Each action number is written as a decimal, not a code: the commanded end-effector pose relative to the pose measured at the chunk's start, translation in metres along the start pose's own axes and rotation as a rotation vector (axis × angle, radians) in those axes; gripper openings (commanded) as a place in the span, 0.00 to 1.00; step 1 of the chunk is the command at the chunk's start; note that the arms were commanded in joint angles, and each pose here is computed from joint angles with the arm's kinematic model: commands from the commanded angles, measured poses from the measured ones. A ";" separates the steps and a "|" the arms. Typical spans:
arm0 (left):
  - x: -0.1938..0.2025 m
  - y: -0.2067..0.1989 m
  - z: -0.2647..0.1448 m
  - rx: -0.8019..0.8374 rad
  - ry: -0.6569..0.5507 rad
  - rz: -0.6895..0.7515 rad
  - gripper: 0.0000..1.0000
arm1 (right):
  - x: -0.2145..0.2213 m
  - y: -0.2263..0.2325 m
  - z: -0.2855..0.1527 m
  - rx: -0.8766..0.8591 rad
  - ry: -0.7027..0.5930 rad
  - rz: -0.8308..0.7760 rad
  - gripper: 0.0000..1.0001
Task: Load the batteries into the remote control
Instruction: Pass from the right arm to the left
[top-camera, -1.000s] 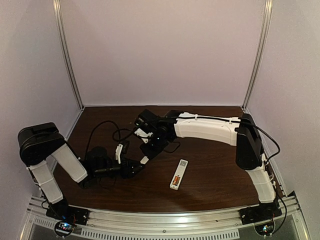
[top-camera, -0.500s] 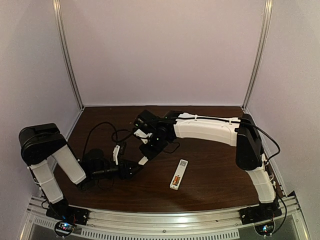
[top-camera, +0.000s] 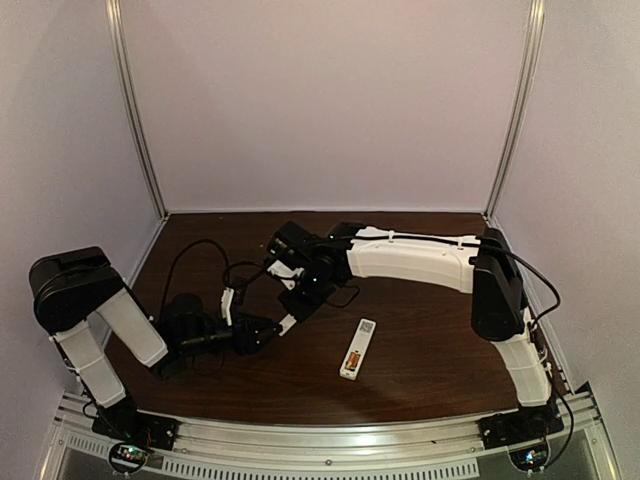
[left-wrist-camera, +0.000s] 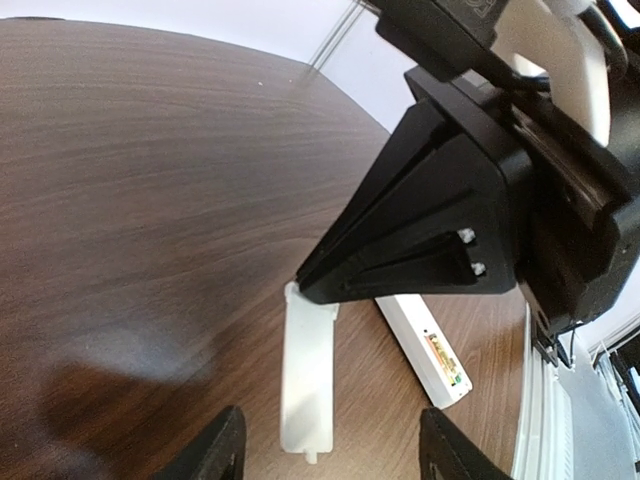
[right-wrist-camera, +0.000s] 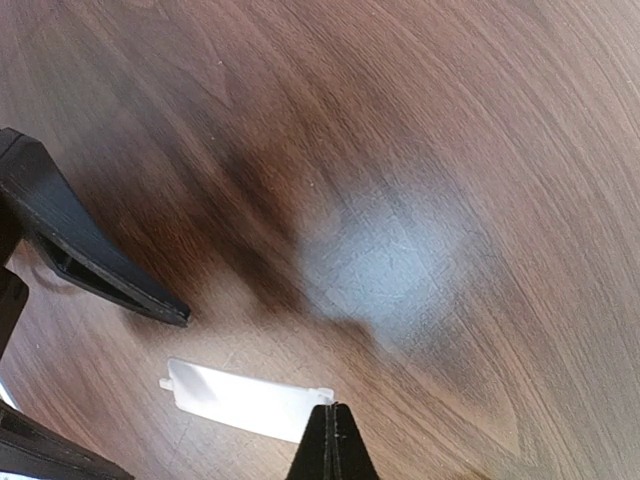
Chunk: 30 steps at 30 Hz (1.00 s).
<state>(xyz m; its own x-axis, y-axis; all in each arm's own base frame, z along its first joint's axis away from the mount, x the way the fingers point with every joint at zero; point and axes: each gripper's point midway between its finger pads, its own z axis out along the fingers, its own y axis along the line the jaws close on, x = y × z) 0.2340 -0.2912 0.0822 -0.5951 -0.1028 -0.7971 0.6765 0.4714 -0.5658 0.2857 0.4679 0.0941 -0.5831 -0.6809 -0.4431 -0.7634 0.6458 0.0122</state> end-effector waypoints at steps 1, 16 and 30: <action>-0.004 0.000 0.004 0.004 0.001 0.015 0.60 | -0.006 0.006 -0.019 -0.015 -0.030 -0.014 0.00; 0.007 -0.010 0.020 0.172 0.053 -0.140 0.20 | -0.016 0.015 -0.037 -0.039 -0.086 -0.020 0.00; -0.012 -0.036 -0.002 0.300 -0.051 -0.083 0.44 | -0.015 0.009 -0.041 -0.013 -0.103 -0.020 0.00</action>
<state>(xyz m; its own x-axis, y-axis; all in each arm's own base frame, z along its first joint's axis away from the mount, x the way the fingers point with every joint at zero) 0.2162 -0.3029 0.0379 -0.8161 -0.0401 -0.5766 0.5252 0.3651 -0.7687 0.2754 0.4712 0.1211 -0.5561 -0.6634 -0.5006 -0.7789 0.6261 0.0357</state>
